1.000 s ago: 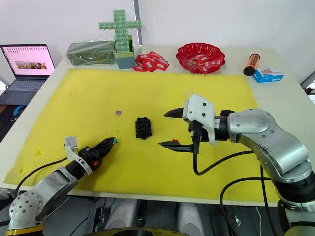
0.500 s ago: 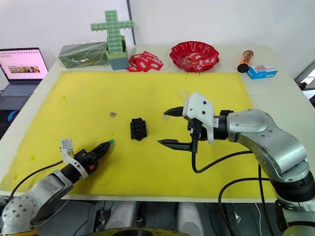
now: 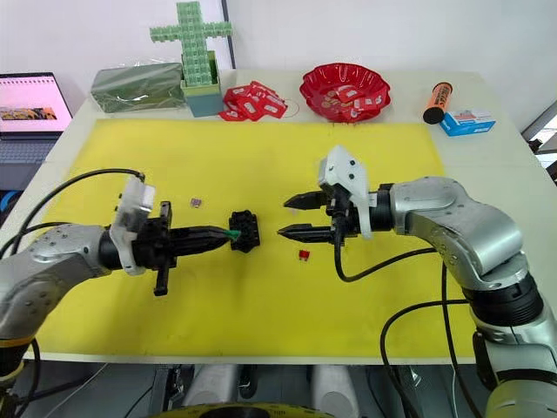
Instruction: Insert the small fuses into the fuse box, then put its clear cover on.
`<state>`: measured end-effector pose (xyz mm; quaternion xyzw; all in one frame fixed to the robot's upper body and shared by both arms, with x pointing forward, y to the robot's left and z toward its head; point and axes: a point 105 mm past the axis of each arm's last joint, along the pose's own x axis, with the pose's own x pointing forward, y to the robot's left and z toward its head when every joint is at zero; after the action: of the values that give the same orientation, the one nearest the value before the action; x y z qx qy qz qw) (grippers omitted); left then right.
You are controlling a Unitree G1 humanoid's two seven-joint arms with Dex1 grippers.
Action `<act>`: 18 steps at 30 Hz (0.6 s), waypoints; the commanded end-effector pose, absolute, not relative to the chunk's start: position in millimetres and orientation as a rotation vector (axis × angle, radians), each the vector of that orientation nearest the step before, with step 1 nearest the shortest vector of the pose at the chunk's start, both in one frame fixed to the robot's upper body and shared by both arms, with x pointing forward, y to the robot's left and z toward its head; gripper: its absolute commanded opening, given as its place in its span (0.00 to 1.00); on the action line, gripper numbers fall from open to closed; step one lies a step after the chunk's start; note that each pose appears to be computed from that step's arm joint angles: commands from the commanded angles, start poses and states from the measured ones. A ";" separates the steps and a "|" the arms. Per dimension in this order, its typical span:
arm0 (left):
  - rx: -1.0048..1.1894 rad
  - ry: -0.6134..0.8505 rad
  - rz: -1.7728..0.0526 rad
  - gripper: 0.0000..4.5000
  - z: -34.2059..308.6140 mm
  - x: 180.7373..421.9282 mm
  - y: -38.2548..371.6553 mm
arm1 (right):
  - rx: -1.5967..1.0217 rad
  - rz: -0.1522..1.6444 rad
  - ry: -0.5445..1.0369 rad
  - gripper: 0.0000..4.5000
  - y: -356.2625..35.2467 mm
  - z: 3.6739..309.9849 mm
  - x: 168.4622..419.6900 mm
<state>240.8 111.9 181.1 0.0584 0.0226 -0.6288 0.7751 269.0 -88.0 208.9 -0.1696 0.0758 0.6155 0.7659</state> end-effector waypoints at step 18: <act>0.421 -0.246 -1.446 0.00 202.4 261.1 100.4 | -0.546 1.401 -0.022 0.30 -59.3 211.5 256.1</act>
<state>266.5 104.7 193.7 0.1706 -0.0876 -0.6489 0.7363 259.8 -63.1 203.7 -0.2392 0.0168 0.6346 0.7347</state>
